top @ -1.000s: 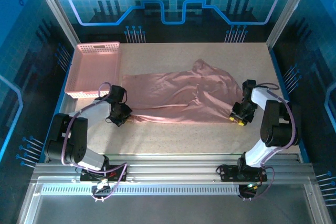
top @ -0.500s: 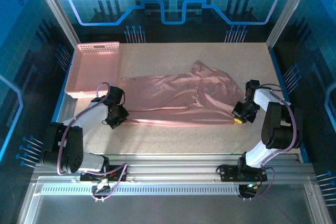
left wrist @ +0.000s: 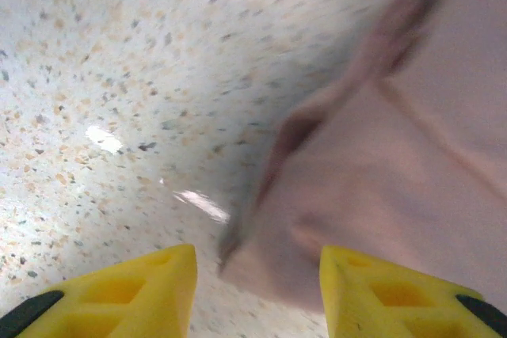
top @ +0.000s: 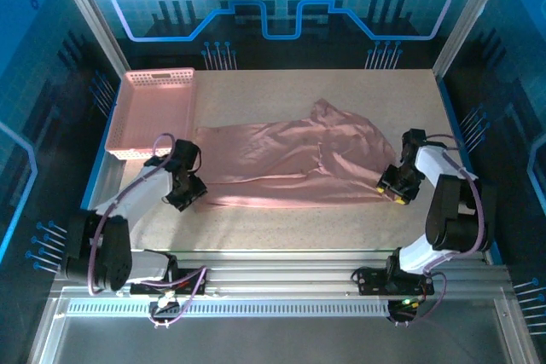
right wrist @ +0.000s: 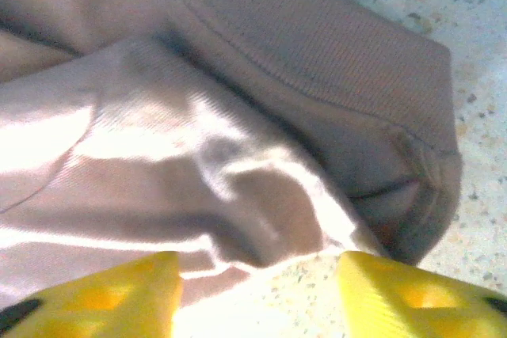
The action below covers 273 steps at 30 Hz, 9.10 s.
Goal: Fold and stack the t-shirts
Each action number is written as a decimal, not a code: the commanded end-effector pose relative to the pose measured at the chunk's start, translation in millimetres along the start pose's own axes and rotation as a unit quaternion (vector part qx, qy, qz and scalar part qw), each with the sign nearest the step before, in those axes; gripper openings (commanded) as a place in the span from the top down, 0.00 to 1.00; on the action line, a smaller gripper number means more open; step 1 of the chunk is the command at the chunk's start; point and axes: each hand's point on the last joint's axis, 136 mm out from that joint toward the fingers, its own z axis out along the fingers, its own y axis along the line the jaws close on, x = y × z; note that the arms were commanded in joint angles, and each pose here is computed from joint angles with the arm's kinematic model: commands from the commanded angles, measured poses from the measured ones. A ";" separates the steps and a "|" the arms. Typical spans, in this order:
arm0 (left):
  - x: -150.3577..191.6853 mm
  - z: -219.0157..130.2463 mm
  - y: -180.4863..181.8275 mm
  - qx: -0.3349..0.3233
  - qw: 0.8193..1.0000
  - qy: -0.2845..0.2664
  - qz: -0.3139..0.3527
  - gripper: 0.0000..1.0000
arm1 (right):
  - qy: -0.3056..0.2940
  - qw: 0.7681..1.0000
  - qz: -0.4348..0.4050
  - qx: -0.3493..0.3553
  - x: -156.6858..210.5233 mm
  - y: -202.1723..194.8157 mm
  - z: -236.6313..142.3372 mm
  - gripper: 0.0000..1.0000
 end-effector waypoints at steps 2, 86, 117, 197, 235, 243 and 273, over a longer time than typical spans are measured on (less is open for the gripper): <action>-2.3 -42.4 -39.6 0.087 0.996 -0.009 -0.016 0.51 | -0.007 0.997 -0.035 -0.071 19.0 19.2 -28.0 0.24; -20.9 56.9 -198.7 0.212 0.957 0.088 -0.179 0.33 | -0.010 0.947 -0.254 -0.196 60.0 125.5 -54.7 0.00; -70.4 -4.1 -170.1 0.165 0.984 -0.016 -0.069 0.31 | 0.015 0.943 -0.264 -0.203 60.4 147.2 -40.4 0.00; 62.8 32.3 48.8 -0.038 0.993 0.078 -0.085 0.59 | 0.097 0.978 -0.120 0.137 81.0 1.7 25.3 0.22; -37.6 -39.7 -247.1 0.259 0.947 0.039 0.185 0.29 | -0.176 0.951 -0.249 -0.058 -168.1 241.1 -15.4 0.22; -36.7 -34.3 -220.5 0.242 0.956 0.036 0.161 0.29 | -0.122 0.940 -0.299 -0.111 -189.3 251.5 4.7 0.30; -50.7 5.2 -135.0 0.172 0.982 0.039 0.062 0.32 | -0.048 0.946 -0.307 -0.094 -162.0 207.4 43.6 0.66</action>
